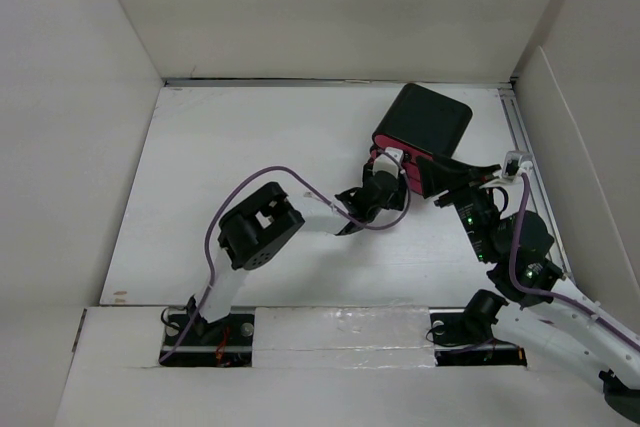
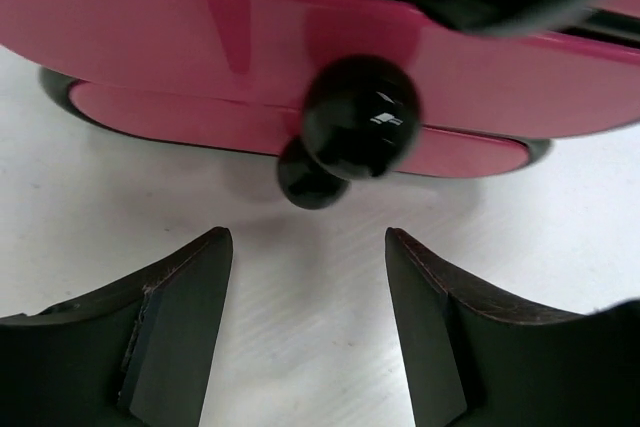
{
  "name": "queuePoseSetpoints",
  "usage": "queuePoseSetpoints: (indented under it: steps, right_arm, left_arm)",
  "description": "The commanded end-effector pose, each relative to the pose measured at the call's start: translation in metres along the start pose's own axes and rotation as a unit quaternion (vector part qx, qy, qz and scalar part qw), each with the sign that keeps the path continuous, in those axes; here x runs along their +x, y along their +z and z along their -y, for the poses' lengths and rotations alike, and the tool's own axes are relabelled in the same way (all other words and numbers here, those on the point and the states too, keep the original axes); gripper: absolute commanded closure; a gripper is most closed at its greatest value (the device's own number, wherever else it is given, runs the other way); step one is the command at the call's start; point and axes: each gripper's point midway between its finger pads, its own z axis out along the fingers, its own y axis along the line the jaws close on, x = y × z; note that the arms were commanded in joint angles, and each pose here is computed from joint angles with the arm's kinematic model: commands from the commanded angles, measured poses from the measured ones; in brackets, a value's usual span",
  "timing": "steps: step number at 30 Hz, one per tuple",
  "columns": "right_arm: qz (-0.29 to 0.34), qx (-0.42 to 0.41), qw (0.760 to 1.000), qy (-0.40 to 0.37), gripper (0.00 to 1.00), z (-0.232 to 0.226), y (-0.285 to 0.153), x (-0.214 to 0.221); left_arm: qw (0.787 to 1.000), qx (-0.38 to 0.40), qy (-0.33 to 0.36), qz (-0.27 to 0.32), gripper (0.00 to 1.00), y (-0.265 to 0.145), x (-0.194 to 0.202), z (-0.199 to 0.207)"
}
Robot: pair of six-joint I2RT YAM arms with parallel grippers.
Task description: Organize the desk
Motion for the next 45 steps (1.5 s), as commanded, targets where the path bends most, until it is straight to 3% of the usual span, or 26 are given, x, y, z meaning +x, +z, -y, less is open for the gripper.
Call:
queuePoseSetpoints:
  steps: [1, 13, 28, 45]
  right_arm:
    - [0.019, -0.004, 1.000, 0.007, 0.44, -0.003, 0.003, -0.010]
    - [0.014, -0.009, 1.000, 0.007, 0.44, -0.006, 0.006, -0.006]
    - [0.010, -0.007, 1.000, 0.004, 0.44, -0.005, 0.007, -0.003]
    - [0.009, -0.007, 1.000, 0.003, 0.44, -0.005, 0.008, -0.002]
  left_arm:
    - [0.999, 0.015, -0.016, 0.032, 0.42, 0.007, -0.031, 0.012]
    - [0.999, 0.009, 0.012, 0.029, 0.49, 0.026, -0.026, 0.014]
    - [0.999, -0.003, 0.023, 0.026, 0.87, 0.028, -0.022, 0.008]
    - [1.000, -0.009, 0.015, 0.024, 0.90, -0.036, -0.007, -0.003]
